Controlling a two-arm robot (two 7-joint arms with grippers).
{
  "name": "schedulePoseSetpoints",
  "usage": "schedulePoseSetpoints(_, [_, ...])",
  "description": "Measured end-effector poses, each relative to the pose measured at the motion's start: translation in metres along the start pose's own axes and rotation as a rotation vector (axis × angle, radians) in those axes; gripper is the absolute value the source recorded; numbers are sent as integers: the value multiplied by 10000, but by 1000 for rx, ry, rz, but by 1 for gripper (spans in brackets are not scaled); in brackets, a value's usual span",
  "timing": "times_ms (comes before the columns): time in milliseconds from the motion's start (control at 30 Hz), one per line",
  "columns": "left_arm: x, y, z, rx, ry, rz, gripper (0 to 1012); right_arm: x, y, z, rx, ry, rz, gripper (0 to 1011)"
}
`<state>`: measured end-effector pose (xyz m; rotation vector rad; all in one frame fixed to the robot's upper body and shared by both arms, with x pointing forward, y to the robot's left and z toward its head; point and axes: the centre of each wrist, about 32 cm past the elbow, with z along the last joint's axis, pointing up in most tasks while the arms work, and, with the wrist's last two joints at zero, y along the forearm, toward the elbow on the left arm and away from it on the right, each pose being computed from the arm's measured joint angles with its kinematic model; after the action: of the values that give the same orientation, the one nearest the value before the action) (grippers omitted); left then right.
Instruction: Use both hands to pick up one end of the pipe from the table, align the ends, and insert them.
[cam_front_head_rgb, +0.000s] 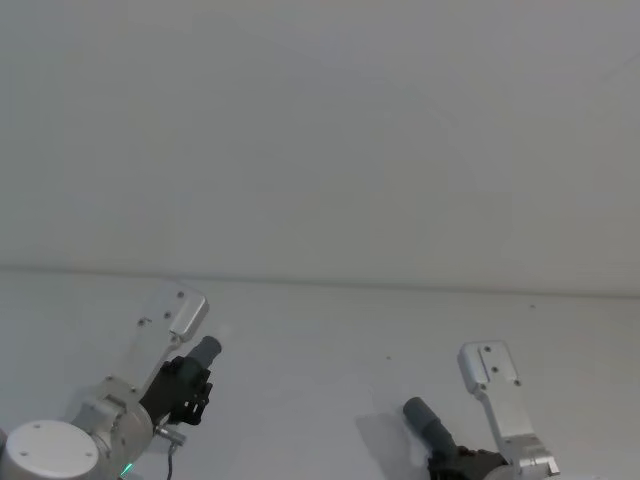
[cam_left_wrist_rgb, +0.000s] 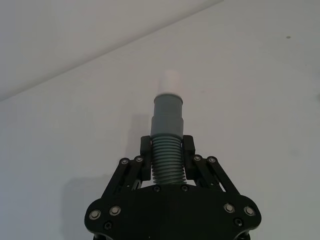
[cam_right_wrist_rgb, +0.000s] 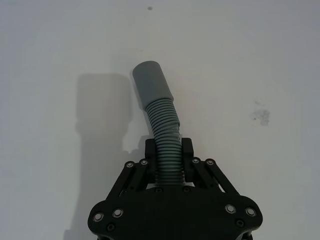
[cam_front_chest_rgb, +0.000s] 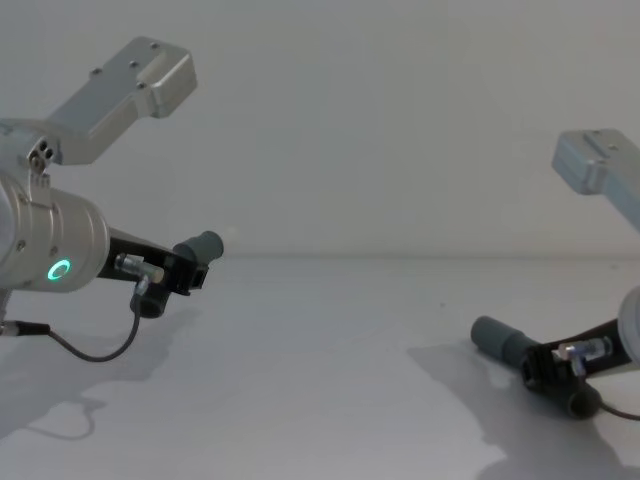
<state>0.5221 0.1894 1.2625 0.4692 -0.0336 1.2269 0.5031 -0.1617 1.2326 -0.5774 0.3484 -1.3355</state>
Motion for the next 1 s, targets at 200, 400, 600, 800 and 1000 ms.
schedulePoseSetpoints(200, [0, 0, 0, 0, 0, 0, 329, 1, 1, 1, -2, 1, -1, 251])
schedulePoseSetpoints(400, [0, 0, 0, 0, 0, 0, 329, 1, 1, 2, -3, 2, 0, 252])
schedulePoseSetpoints(600, [0, 0, 0, 0, 0, 0, 329, 3, 1, 3, -3, 3, 0, 251])
schedulePoseSetpoints(800, [0, 0, 0, 0, 0, 0, 329, 41, -11, 4, 11, 4, 26, 251])
schedulePoseSetpoints(1000, [0, 0, 0, 0, 0, 0, 329, 106, -43, 6, 62, -1, 66, 251])
